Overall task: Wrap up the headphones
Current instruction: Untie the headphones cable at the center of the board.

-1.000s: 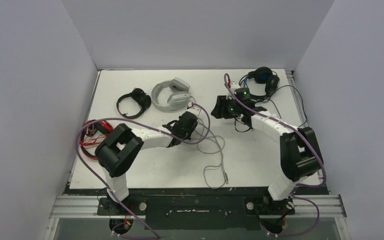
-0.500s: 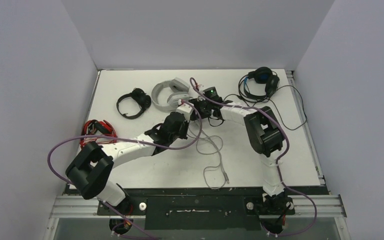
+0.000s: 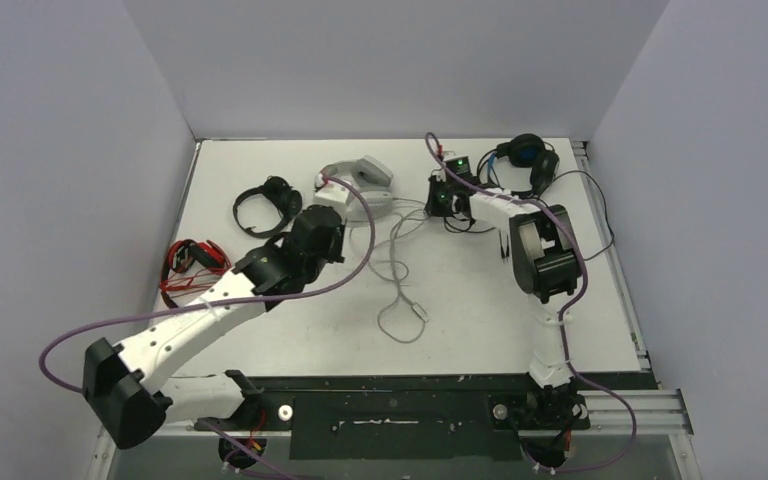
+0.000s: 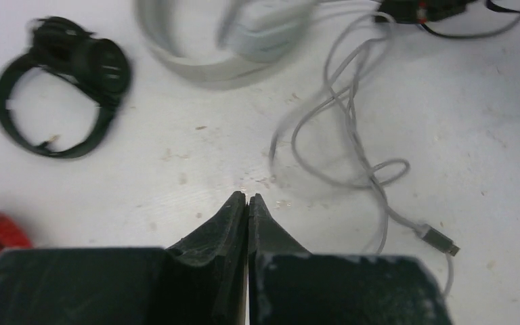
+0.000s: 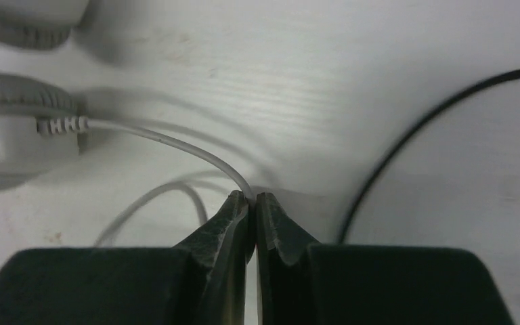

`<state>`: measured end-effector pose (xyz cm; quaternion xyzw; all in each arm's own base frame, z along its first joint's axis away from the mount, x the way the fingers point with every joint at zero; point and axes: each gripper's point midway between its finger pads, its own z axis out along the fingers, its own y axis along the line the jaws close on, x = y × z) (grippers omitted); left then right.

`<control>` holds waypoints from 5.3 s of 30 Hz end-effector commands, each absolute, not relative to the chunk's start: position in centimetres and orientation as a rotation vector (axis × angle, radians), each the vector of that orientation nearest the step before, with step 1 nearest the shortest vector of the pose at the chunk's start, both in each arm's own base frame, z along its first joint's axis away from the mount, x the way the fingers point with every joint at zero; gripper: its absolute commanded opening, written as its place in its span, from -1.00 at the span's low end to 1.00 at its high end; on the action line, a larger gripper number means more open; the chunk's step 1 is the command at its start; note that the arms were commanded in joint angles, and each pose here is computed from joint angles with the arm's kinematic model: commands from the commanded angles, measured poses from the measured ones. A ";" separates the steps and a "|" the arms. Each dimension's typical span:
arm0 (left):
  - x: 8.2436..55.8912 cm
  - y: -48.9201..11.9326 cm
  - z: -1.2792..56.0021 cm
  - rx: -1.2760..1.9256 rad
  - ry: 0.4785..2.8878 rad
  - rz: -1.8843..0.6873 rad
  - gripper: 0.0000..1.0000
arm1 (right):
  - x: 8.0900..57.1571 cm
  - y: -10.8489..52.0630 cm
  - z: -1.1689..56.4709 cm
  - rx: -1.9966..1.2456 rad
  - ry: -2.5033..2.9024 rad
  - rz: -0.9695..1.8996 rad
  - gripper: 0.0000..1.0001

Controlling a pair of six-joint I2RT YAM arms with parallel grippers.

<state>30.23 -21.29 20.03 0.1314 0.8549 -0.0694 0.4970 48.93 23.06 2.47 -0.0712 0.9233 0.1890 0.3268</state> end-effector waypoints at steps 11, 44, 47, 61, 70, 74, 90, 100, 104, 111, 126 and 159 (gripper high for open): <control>26.4 -4.3 39.2 -0.054 1.749 0.404 -1.00 | 55.5 11.0 8.6 0.016 2.316 0.187 -0.87; 22.0 -27.5 7.8 0.892 2.324 -0.285 0.06 | 50.7 16.8 8.4 -0.122 2.361 0.468 -0.87; 22.6 -26.4 7.1 0.730 2.397 -0.260 -0.09 | 50.7 16.8 8.4 -0.123 2.358 0.471 -0.87; 23.3 -29.2 4.6 0.836 2.349 -0.322 0.06 | 50.7 16.9 8.2 -0.121 2.361 0.481 -0.87; 22.2 -28.8 1.1 0.998 2.401 -0.067 -0.41 | 50.7 16.8 8.3 -0.119 2.360 0.483 -0.87; 22.2 -26.8 -0.1 0.974 2.455 0.079 -1.00 | 50.7 16.8 8.3 -0.119 2.358 0.484 -0.87; 24.8 -18.5 25.5 0.388 2.019 0.101 -1.00 | 51.1 14.2 6.2 -0.017 2.408 0.418 -0.94; 25.0 -1.1 37.1 -0.167 1.769 0.524 -1.00 | 51.1 12.1 5.0 0.051 2.443 0.313 -0.99; 23.5 4.9 41.1 -0.311 1.662 0.777 -1.00 | 51.0 11.3 4.3 0.074 2.458 0.261 -1.00; 18.9 9.5 43.8 -0.692 1.499 0.956 -1.00 | 51.1 9.7 4.7 0.146 2.433 0.168 -0.93; 18.9 9.6 50.6 -0.652 1.308 0.580 -1.00 | 49.7 11.1 6.3 0.087 2.386 0.262 -0.06; 26.4 -10.3 40.6 0.184 1.726 -0.265 -1.00 | 39.2 15.7 7.6 -0.250 2.380 0.164 0.12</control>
